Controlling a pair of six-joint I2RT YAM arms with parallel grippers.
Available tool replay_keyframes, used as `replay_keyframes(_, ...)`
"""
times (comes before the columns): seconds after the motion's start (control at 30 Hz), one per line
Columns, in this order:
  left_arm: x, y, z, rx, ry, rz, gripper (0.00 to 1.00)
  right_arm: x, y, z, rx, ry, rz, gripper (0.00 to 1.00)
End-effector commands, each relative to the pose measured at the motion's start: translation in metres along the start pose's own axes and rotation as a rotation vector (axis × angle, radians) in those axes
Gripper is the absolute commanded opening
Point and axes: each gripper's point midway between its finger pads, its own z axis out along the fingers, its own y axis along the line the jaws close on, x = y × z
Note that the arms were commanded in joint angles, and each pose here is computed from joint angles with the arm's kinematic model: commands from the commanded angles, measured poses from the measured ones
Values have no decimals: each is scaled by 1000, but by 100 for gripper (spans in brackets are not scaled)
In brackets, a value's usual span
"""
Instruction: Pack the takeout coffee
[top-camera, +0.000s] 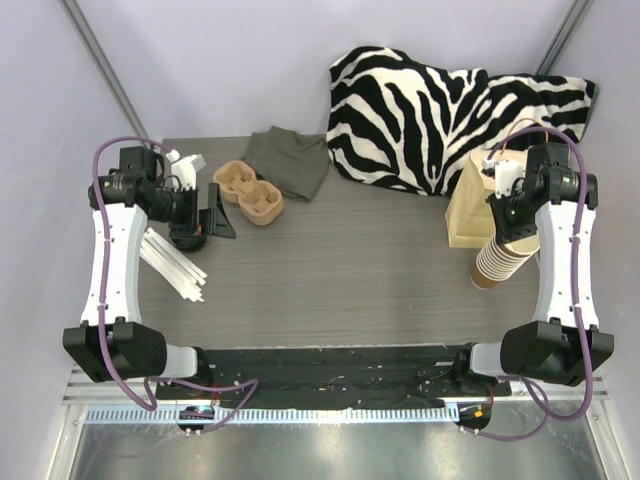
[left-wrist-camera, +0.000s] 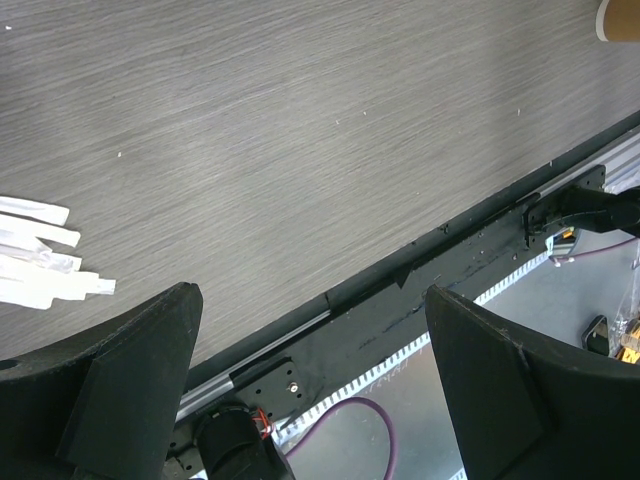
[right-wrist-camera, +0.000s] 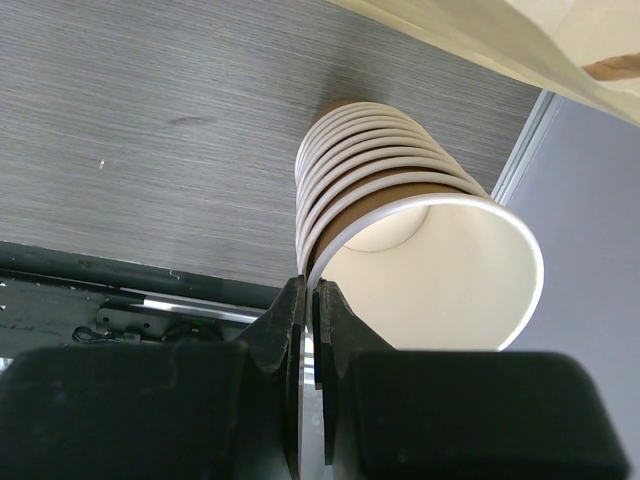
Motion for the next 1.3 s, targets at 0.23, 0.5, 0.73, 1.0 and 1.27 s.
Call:
replay_keyframes(0.23,-7,-5,-3,3,-15,40,100,19,5,-43,44,8,-10,1)
replay_keyframes(0.5,-11,-3,2,4,-7,40,100,17,5,-61,84,-58,-38,1)
replay_keyframes(0.73,-14,-4,7,16,-3,40,100,14,8,-86,125,-154,-78,1)
replay_keyframes(1.0,-17,-9,7,41,-10,39,100,-3,29,-127,95,-366,-153,1)
replay_keyframes(1.27,-20,-18,3,64,-42,29,100,-27,74,-150,-99,-569,-318,1)
